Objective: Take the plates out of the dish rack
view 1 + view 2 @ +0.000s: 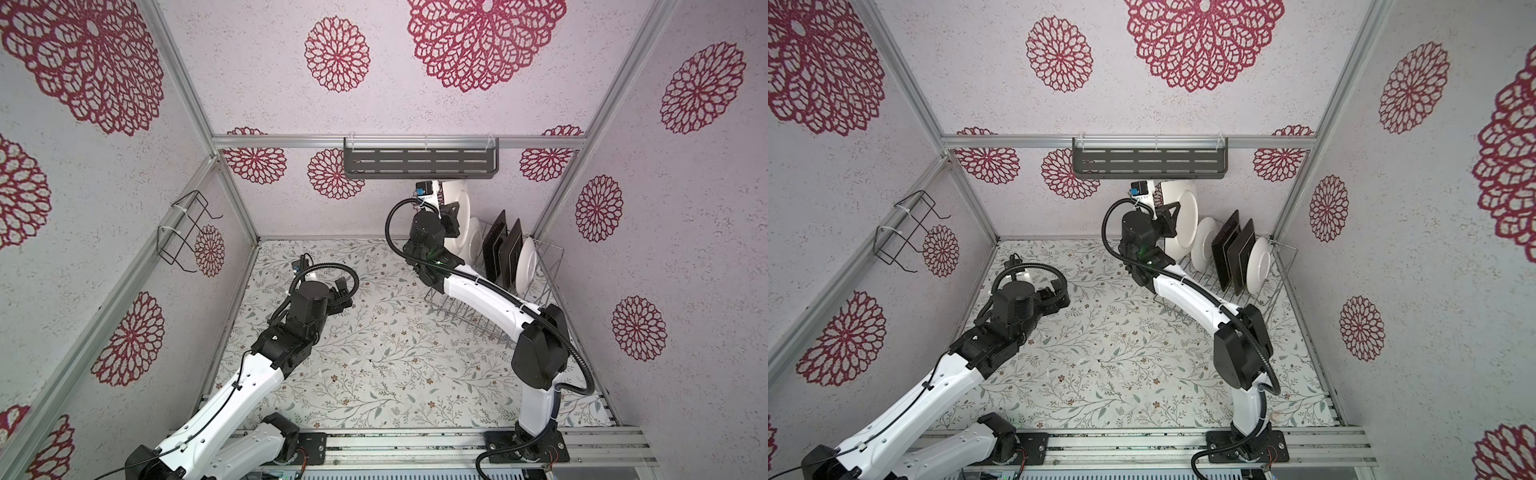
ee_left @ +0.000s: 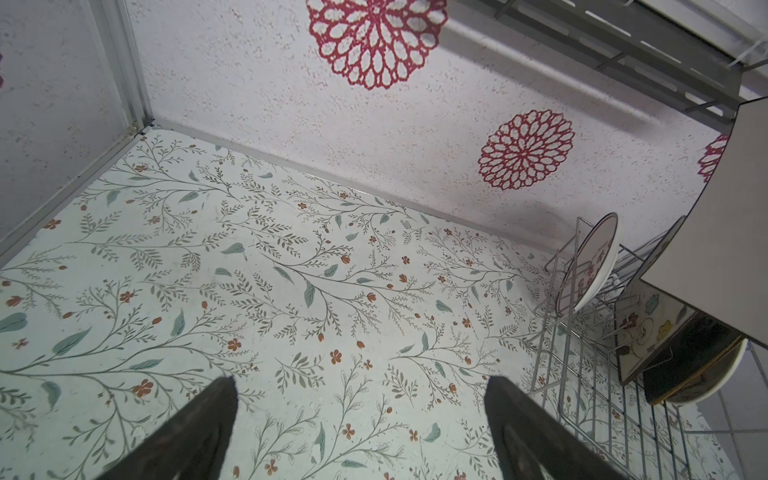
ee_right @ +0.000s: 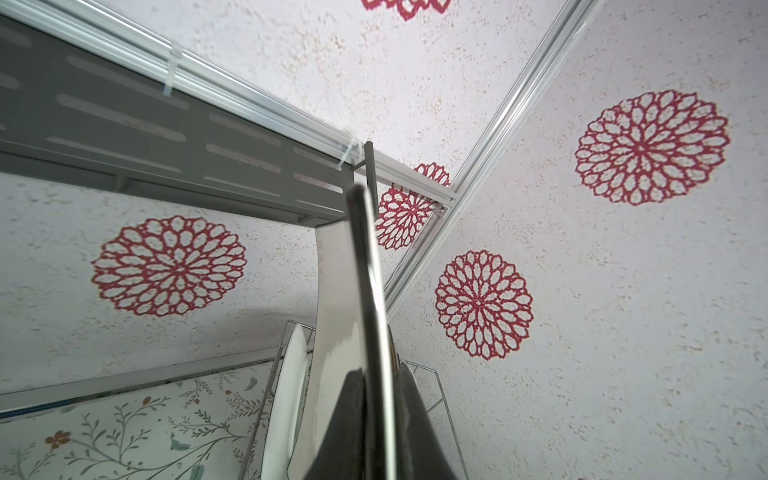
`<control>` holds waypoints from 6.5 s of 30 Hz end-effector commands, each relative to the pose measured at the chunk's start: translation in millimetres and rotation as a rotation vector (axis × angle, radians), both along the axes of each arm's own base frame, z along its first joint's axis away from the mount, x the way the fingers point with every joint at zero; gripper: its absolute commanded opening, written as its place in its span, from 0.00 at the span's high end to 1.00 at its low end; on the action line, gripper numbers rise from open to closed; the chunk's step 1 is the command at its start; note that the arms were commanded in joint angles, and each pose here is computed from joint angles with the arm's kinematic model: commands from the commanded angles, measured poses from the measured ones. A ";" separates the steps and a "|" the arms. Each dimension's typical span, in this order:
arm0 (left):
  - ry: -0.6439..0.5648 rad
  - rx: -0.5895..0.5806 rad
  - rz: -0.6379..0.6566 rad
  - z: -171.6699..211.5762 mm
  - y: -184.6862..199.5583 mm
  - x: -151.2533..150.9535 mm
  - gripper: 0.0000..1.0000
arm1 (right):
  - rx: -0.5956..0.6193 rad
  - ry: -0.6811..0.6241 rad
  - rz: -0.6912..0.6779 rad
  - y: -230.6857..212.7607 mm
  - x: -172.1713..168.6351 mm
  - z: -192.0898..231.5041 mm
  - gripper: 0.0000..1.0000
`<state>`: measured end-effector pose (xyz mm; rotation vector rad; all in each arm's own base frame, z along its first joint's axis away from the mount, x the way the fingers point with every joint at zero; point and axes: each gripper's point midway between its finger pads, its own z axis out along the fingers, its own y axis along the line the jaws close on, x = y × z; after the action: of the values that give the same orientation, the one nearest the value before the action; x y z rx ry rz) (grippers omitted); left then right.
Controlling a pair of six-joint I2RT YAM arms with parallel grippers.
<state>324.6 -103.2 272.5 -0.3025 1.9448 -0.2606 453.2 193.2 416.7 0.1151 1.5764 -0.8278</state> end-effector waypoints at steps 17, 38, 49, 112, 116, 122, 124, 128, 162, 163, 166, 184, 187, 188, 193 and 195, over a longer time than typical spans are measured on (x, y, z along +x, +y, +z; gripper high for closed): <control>0.025 -0.119 -0.091 -2.1 -15.8 -3.4 0.03 | 0.575 -0.129 0.418 -1.6 -82.1 54.9 1.00; 0.030 -0.322 -0.155 5.4 -25.7 1.8 0.03 | 1.153 -0.414 0.841 6.1 -132.1 25.2 1.00; -0.013 -0.430 -0.209 6.2 -36.4 -4.2 0.03 | 1.406 -0.618 0.881 -3.1 -136.8 8.7 1.00; -0.029 -0.982 -0.526 -4.0 -139.7 13.6 0.72 | 1.840 -0.671 0.962 44.1 -152.1 -41.8 1.00; -0.036 -0.981 -0.523 0.6 -140.1 16.3 0.84 | 1.834 -0.657 0.962 46.4 -151.2 -39.6 1.00; -0.053 -0.978 -0.515 7.4 -137.3 18.9 0.98 | 1.782 -0.587 0.919 50.6 -146.3 -43.0 1.00; -0.066 -0.979 -0.510 10.8 -133.9 19.5 1.00 | 1.762 -0.561 0.904 52.0 -143.8 -44.1 0.99; -0.103 -0.987 -0.484 21.5 -122.7 23.6 1.00 | 1.739 -0.503 0.886 56.0 -136.6 -46.3 0.73; -0.291 -0.976 -0.137 62.3 18.2 55.5 1.00 | 1.876 -0.001 0.878 87.7 -108.9 -94.0 0.21; -0.288 -0.975 -0.129 58.8 20.7 56.1 1.00 | 1.860 0.008 0.876 86.4 -110.6 -95.3 0.21; -0.290 -0.972 -0.086 45.2 31.8 57.7 1.00 | 1.799 0.053 0.873 83.8 -116.8 -102.6 0.20; -0.344 -1.018 0.207 -18.1 109.7 66.0 1.00 | 1.409 0.283 0.902 92.5 -101.6 -112.4 0.17; -0.354 -1.013 0.239 -24.1 119.4 66.0 1.00 | 1.365 0.321 0.886 96.1 -97.2 -119.3 0.17; -0.362 -1.012 0.262 -27.5 124.8 65.2 1.00 | 1.357 0.327 0.880 96.4 -96.1 -121.9 0.17; -0.367 -1.004 0.366 -48.0 150.5 67.2 1.00 | 1.382 0.353 0.894 104.6 -95.1 -134.1 0.17; -0.366 -1.010 0.373 -53.1 156.1 70.5 1.00 | 1.384 0.371 0.898 108.5 -94.4 -138.8 0.17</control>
<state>382.0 38.1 152.3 -1.3065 1.4631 -0.8682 358.2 296.0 268.1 0.2594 2.0344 1.0283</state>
